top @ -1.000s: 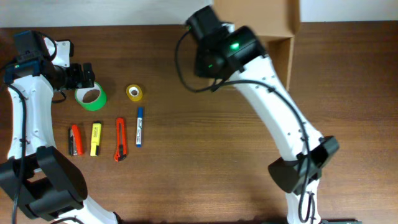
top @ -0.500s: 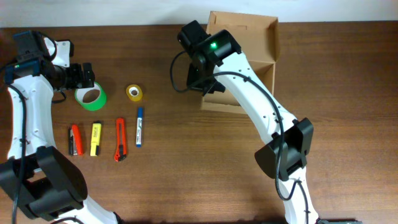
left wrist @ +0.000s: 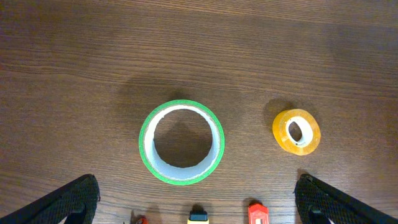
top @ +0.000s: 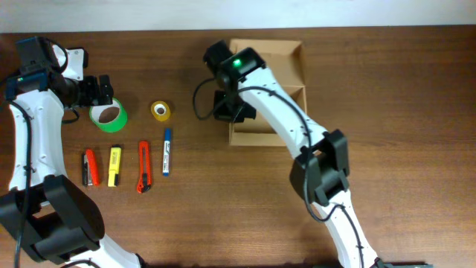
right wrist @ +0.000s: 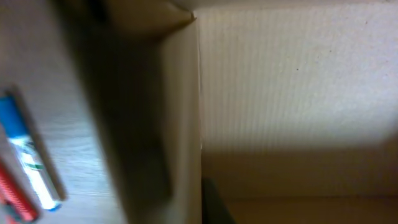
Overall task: Pack container
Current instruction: 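Slide the box further left with the right gripper, positioning it centrally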
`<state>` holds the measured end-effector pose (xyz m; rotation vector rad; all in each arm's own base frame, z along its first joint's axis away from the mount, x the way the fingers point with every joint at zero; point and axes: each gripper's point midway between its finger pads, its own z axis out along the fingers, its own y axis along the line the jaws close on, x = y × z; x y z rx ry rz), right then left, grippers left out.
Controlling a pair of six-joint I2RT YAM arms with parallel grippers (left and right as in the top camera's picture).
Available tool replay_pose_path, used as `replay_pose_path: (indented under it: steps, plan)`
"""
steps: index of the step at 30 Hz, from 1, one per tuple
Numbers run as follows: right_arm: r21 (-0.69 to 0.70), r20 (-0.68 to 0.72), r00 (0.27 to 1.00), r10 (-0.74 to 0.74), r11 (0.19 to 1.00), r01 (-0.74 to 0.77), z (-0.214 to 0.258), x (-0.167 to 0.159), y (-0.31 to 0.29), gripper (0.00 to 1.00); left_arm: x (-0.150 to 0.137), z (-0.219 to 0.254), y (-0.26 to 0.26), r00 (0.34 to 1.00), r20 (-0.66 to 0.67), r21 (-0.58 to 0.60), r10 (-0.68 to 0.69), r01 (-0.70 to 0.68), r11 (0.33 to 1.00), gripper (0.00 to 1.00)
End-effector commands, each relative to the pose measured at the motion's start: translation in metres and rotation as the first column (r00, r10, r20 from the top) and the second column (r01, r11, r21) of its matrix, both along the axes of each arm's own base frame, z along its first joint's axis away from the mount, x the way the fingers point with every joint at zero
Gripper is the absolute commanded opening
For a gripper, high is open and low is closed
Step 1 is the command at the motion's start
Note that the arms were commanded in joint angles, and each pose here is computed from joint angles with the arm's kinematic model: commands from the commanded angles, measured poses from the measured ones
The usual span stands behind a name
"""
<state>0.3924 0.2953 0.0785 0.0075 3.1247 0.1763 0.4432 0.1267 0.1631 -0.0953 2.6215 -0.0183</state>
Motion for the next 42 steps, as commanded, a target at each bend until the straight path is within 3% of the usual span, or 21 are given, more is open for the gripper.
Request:
replay_pose_path:
  steps: [1, 16, 32, 42]
  plan:
    - [-0.029, 0.008, 0.993, 0.115, 0.993, -0.115, -0.007, -0.012, 0.014, 0.04, 0.003, 0.002, 0.003, 1.000, 0.005, 0.010, -0.009, 0.009, 1.000, 0.99]
    - [-0.052, 0.006, 0.989, 0.151, 0.987, -0.150, -0.029, -0.007, 0.017, 0.04, 0.000, 0.000, 0.002, 1.000, -0.008, 0.005, -0.009, 0.010, 1.000, 1.00]
    - [-0.074, 0.036, 0.986, -0.164, 0.983, 0.166, -0.029, 0.013, -0.003, 0.04, -0.004, -0.002, 0.001, 1.000, -0.026, -0.002, -0.010, 0.010, 1.000, 1.00]
    - [-0.103, 0.077, 0.983, -0.169, 0.979, 0.177, -0.029, 0.020, -0.009, 0.04, -0.004, -0.002, 0.001, 1.000, -0.027, -0.002, -0.010, 0.010, 1.000, 1.00]
